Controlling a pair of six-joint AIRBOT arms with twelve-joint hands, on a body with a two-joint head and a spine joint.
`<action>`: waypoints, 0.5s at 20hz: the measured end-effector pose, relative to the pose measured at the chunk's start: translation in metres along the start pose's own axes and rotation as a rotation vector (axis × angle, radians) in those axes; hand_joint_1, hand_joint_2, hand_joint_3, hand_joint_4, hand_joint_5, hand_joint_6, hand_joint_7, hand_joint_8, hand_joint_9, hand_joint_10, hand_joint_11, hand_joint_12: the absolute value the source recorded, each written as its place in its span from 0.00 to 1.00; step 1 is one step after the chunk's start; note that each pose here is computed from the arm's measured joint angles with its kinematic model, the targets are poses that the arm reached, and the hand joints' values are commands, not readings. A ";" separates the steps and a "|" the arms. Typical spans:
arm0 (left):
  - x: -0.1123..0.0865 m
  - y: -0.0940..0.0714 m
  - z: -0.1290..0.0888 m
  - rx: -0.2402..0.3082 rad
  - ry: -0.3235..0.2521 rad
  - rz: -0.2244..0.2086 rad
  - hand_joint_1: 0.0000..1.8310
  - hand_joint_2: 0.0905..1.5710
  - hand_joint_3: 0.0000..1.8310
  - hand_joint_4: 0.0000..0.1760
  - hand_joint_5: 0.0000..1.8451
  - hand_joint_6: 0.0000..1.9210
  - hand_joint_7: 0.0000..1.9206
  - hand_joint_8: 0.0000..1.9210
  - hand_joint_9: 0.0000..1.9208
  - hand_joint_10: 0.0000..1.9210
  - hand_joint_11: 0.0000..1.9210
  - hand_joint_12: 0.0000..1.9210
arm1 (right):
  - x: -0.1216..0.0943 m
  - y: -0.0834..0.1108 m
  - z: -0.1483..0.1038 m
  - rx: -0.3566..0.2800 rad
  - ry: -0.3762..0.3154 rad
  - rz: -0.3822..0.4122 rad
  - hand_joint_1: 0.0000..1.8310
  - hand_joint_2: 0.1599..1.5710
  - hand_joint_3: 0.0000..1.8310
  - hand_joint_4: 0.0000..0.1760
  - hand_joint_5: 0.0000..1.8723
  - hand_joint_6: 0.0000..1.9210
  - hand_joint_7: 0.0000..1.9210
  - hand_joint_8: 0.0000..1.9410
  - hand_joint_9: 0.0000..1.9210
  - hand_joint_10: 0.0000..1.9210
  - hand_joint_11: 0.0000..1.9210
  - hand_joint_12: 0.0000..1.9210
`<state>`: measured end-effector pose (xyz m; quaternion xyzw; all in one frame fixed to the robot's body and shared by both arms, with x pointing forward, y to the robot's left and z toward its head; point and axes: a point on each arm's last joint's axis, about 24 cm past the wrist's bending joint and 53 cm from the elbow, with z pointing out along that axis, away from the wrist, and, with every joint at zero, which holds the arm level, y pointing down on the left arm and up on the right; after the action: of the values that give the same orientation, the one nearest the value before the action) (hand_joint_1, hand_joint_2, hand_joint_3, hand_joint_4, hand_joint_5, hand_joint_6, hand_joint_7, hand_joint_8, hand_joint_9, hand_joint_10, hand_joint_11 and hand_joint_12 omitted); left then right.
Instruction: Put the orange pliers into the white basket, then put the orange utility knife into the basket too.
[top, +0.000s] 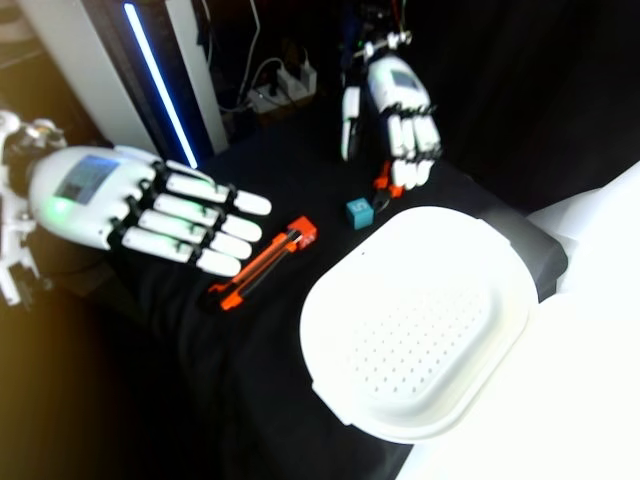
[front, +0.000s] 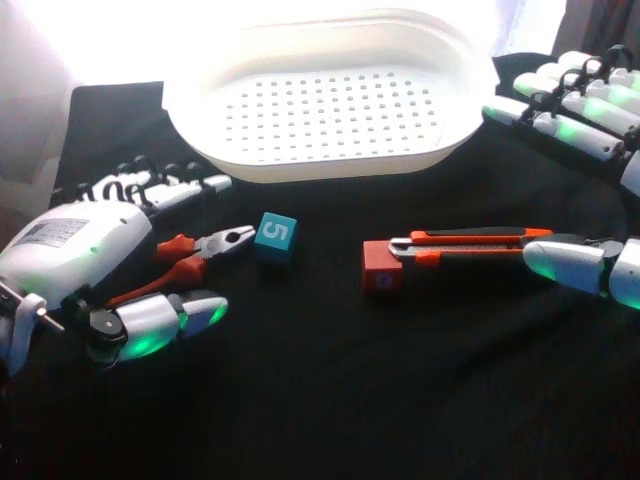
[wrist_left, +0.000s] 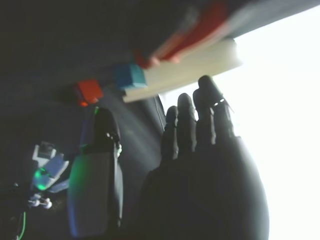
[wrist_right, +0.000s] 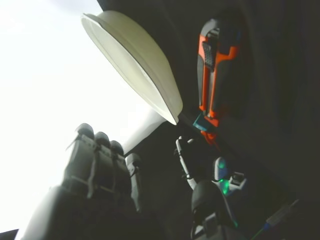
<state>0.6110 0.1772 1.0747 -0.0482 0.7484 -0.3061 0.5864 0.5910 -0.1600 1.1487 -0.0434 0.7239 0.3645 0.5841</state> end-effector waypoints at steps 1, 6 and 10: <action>0.002 0.004 0.000 -0.019 0.008 0.011 0.42 0.75 0.00 0.00 0.16 0.00 0.16 0.00 0.00 0.39 0.00 0.74 | 0.000 0.000 0.000 0.000 0.000 0.000 0.10 0.78 0.00 0.45 0.00 0.00 0.00 0.00 0.00 0.00 0.00 0.00; 0.011 0.020 0.003 -0.071 0.038 0.009 0.43 0.76 0.00 0.00 0.19 0.01 0.18 0.01 0.00 0.45 0.00 0.77 | 0.001 0.000 0.000 0.002 0.001 0.001 0.09 0.79 0.00 0.52 0.00 0.00 0.00 0.00 0.00 0.00 0.00 0.00; 0.015 0.025 0.005 -0.083 0.046 0.004 0.54 0.87 0.00 0.14 0.24 0.81 0.21 0.86 0.17 0.95 0.21 1.00 | 0.003 -0.003 -0.001 0.008 0.007 0.003 0.09 0.80 0.00 0.54 0.00 0.00 0.00 0.00 0.00 0.00 0.00 0.00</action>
<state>0.6179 0.1885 1.0485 -0.0642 0.7738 -0.2747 0.5672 0.5902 -0.1614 1.1448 -0.0412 0.7276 0.3624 0.5810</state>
